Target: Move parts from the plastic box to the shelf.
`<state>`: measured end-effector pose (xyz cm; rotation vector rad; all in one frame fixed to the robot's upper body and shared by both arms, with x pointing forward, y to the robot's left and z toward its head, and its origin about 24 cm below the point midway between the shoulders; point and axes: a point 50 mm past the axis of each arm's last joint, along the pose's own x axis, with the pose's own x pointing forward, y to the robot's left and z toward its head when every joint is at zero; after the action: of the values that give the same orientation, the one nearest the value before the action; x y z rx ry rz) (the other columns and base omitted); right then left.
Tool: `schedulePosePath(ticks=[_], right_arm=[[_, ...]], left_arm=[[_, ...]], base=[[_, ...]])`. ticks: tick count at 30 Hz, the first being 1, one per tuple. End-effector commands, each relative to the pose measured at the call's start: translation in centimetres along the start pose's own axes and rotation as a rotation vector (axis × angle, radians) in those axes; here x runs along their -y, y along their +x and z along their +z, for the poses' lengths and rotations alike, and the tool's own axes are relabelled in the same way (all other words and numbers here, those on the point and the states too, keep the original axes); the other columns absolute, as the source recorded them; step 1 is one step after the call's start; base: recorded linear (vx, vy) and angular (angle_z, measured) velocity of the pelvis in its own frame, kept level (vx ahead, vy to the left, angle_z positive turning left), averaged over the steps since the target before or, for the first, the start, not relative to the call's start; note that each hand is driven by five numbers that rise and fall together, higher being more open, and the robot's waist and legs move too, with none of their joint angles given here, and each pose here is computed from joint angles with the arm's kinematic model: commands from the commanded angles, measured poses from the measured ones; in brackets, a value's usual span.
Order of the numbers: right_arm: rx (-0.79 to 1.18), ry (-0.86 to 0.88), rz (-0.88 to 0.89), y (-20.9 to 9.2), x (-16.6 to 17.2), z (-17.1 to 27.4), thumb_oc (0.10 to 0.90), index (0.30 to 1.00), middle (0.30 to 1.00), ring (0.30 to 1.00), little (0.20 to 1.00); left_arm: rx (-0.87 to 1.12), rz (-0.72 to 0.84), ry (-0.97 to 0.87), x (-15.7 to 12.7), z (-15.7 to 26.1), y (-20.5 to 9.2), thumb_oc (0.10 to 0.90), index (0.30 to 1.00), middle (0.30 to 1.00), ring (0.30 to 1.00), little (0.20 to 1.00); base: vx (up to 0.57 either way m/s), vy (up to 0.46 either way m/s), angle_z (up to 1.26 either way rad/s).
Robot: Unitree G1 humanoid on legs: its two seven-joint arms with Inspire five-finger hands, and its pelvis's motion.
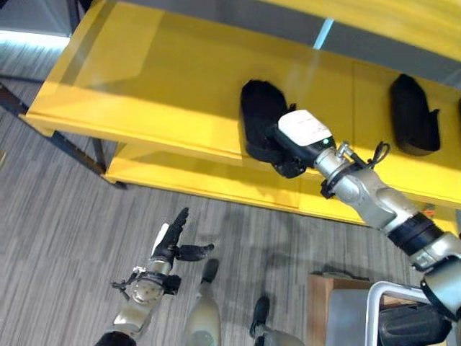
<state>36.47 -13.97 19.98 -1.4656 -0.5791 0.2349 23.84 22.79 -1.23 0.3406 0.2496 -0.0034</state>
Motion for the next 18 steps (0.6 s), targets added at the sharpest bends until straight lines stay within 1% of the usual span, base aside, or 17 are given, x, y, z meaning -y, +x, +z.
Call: schedulePosePath(ticks=[1, 4, 6, 8, 18], right_arm=[[-0.001, -0.082, -0.165, 1.7, 5.2, -0.1, 0.400, 0.300, 0.300, 0.300, 0.300], [-0.076, -0.085, -0.184, 2.1, 5.8, -1.4, 0.400, 0.300, 0.300, 0.300, 0.300], [-0.102, -0.036, -0.231, 2.1, 6.5, -1.8, 0.400, 0.300, 0.300, 0.300, 0.300], [-0.124, -0.026, -0.253, 2.0, 6.8, -2.3, 0.400, 0.300, 0.300, 0.300, 0.300], [-0.286, -0.041, -0.416, 1.5, 12.0, -6.0, 0.400, 0.300, 0.300, 0.300, 0.300]], left_arm=[[0.259, 0.008, -0.046, -0.5, 5.3, 1.2, 0.900, 1.000, 1.000, 1.000, 1.000], [0.267, 0.003, -0.057, -0.4, 5.5, 1.2, 0.900, 1.000, 1.000, 1.000, 1.000], [0.265, 0.011, -0.063, -0.5, 5.5, 1.2, 0.900, 1.000, 1.000, 1.000, 1.000], [0.263, 0.013, -0.066, -0.6, 5.5, 1.2, 0.900, 1.000, 1.000, 1.000, 1.000], [0.279, 0.026, -0.092, -0.9, 5.9, 1.3, 0.900, 1.000, 1.000, 1.000, 1.000]], base=[[0.02, 0.003, 0.19], [0.00, 0.016, 0.13], [0.00, 0.019, 0.05], [0.00, 0.000, 0.00], [0.00, 0.010, 0.00]])
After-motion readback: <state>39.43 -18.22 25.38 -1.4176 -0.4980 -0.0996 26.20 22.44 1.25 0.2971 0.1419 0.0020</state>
